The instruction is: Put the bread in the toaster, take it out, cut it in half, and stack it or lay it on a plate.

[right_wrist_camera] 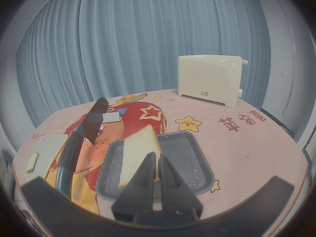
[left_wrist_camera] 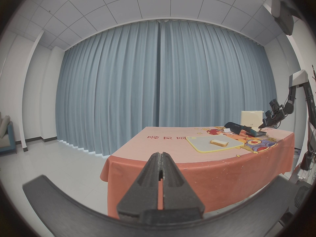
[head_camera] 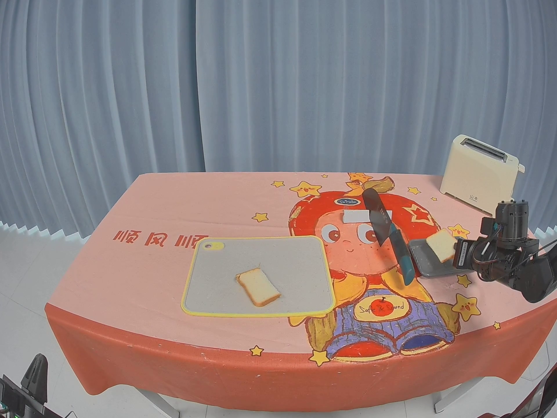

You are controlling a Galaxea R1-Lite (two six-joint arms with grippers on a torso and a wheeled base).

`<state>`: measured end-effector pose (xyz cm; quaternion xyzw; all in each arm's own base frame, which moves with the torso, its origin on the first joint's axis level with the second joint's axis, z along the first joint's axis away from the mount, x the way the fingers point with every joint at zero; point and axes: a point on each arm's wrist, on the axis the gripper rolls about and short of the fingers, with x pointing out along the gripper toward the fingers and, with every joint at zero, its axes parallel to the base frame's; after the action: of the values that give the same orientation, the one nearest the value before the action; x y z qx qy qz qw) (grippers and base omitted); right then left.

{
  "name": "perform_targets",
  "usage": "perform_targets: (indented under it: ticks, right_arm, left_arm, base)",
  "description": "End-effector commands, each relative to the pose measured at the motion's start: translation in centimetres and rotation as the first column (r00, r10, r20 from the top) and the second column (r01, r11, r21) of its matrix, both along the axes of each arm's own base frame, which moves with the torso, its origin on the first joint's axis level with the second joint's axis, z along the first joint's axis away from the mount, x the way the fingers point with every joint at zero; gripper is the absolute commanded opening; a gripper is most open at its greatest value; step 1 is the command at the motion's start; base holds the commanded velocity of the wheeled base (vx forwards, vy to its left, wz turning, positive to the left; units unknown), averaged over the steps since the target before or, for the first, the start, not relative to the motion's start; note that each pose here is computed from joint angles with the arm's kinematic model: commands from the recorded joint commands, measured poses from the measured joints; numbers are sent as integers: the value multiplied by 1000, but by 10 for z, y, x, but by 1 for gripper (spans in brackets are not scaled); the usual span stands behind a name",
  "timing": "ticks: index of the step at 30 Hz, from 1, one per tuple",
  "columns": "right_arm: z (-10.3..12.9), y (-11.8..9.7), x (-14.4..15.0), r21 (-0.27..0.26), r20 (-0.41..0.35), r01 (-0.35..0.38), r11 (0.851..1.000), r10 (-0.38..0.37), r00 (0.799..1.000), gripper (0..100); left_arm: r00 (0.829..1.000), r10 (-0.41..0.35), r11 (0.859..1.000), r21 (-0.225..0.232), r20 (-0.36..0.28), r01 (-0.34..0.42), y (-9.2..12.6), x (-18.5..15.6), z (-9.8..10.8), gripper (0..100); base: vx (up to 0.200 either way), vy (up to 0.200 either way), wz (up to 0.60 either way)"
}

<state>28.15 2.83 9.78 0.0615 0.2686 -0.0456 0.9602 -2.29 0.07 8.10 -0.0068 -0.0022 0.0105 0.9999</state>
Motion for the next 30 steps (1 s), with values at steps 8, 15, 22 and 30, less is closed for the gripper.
perform_targets:
  ticks: [8, 15, 22, 30]
  right_arm:
    - [-5, 1, 1, -4, -20, -2, 1000, 2, 1000, 100]
    - [-3, 1, -1, -2, -12, -1, 1000, 1, 1000, 100]
    - [3, 1, -2, -2, 10, -1, 1000, 1, 1000, 100]
    - [40, 14, -27, 14, 138, -77, 997, 75, 988, 100]
  left_arm:
    - [1000, 0, 1000, 1, -17, 0, 0, 1, -5, 0]
    - [1000, 0, 1000, 1, -17, 0, 0, 1, -5, 0]
    - [1000, 0, 1000, 1, -17, 0, 0, 1, -5, 0]
    - [1000, 0, 1000, 0, -17, 0, 0, 1, -5, 0]
  base:
    - [0, 0, 0]
    - [0, 0, 0]
    - [0, 0, 0]
    - [0, 0, 0]
